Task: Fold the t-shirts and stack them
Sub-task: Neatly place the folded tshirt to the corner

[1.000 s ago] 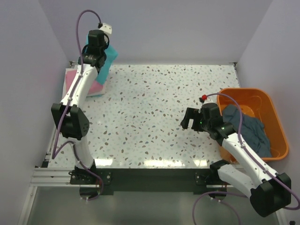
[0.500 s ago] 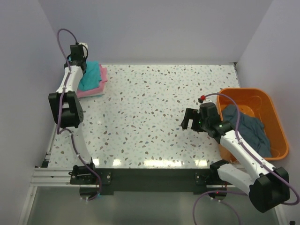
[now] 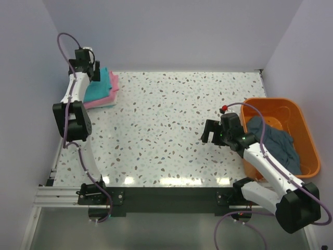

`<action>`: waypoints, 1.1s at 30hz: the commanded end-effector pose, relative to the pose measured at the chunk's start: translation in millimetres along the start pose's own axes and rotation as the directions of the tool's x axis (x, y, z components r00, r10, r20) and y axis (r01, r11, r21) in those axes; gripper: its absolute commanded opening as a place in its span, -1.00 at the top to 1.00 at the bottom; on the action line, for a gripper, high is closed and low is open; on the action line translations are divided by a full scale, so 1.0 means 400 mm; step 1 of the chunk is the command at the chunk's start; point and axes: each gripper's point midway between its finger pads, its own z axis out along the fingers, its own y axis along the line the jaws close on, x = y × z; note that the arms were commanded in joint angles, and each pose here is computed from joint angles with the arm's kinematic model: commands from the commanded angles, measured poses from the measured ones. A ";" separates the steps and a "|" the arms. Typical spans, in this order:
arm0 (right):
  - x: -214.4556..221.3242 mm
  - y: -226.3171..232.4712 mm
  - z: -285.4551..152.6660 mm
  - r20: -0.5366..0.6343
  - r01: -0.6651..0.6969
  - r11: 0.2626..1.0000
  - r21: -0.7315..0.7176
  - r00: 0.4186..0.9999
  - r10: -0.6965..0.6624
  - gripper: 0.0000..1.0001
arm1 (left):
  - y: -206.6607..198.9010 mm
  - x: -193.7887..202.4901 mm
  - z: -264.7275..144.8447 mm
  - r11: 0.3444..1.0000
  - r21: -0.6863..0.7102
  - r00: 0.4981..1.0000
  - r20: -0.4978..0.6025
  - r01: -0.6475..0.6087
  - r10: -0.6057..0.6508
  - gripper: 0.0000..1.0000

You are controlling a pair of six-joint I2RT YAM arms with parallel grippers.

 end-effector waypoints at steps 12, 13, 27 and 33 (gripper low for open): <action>-0.111 0.061 -0.101 0.147 -0.006 0.996 -0.093 0.989 0.020 -0.97 | -0.315 -0.250 -0.605 0.916 0.362 0.918 0.278 0.171 -0.282 -1.00; -0.115 0.062 -0.108 0.155 -0.007 0.995 -0.097 0.988 0.022 -0.97 | -0.374 -0.197 -0.672 0.884 0.441 0.921 0.259 0.154 -0.290 -1.00; -0.083 0.107 -0.118 0.194 0.029 0.966 -0.257 0.981 0.022 -0.97 | -0.540 0.440 -0.824 0.802 0.574 0.983 -0.029 0.166 -0.183 -1.00; -0.073 0.105 -0.105 0.187 0.012 0.966 -0.259 0.982 0.038 -0.97 | -0.439 0.448 -0.824 0.835 0.502 0.962 0.018 0.226 -0.271 -1.00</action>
